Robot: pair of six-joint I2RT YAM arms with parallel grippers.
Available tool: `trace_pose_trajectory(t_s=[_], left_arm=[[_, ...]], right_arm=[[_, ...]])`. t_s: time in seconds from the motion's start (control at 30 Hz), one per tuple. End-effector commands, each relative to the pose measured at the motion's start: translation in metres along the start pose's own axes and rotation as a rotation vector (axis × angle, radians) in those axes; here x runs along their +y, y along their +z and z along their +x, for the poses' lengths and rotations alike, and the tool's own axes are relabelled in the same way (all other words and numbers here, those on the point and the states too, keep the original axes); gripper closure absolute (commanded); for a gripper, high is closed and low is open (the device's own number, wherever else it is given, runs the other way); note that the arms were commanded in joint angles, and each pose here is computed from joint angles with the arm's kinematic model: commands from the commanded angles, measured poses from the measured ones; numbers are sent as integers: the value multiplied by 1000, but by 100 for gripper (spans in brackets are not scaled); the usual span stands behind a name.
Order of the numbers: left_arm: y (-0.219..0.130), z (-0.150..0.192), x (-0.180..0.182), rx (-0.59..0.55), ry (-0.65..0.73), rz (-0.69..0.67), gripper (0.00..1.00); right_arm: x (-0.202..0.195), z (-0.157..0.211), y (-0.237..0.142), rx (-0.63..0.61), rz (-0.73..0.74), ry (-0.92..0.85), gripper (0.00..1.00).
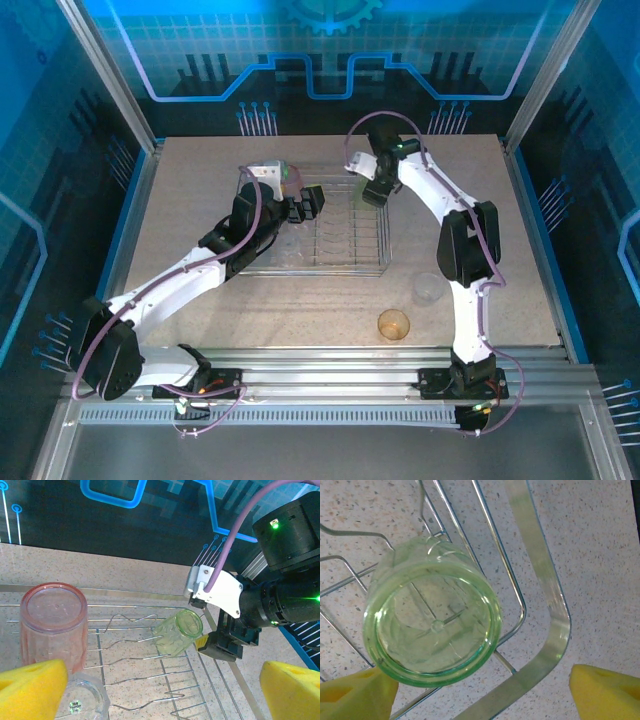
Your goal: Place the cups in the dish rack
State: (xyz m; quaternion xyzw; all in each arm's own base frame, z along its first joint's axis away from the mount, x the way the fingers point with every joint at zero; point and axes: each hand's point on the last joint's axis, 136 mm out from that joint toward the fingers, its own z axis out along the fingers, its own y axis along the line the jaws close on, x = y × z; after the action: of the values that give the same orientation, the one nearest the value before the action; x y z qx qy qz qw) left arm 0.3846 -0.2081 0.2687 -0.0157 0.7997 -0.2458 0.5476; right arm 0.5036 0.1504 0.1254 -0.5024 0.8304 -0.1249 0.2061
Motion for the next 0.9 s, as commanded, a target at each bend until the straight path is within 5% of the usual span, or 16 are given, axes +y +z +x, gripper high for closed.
trace_pose_trajectory(t_s=[0.0, 0.87], left_arm=[[-4, -10, -3, -22, -29, 18, 0], [-9, -3, 0, 11, -55, 9, 1]], right_arm=[[-22, -4, -13, -43, 47, 88, 11], [-8, -6, -19, -45, 36, 164, 10]])
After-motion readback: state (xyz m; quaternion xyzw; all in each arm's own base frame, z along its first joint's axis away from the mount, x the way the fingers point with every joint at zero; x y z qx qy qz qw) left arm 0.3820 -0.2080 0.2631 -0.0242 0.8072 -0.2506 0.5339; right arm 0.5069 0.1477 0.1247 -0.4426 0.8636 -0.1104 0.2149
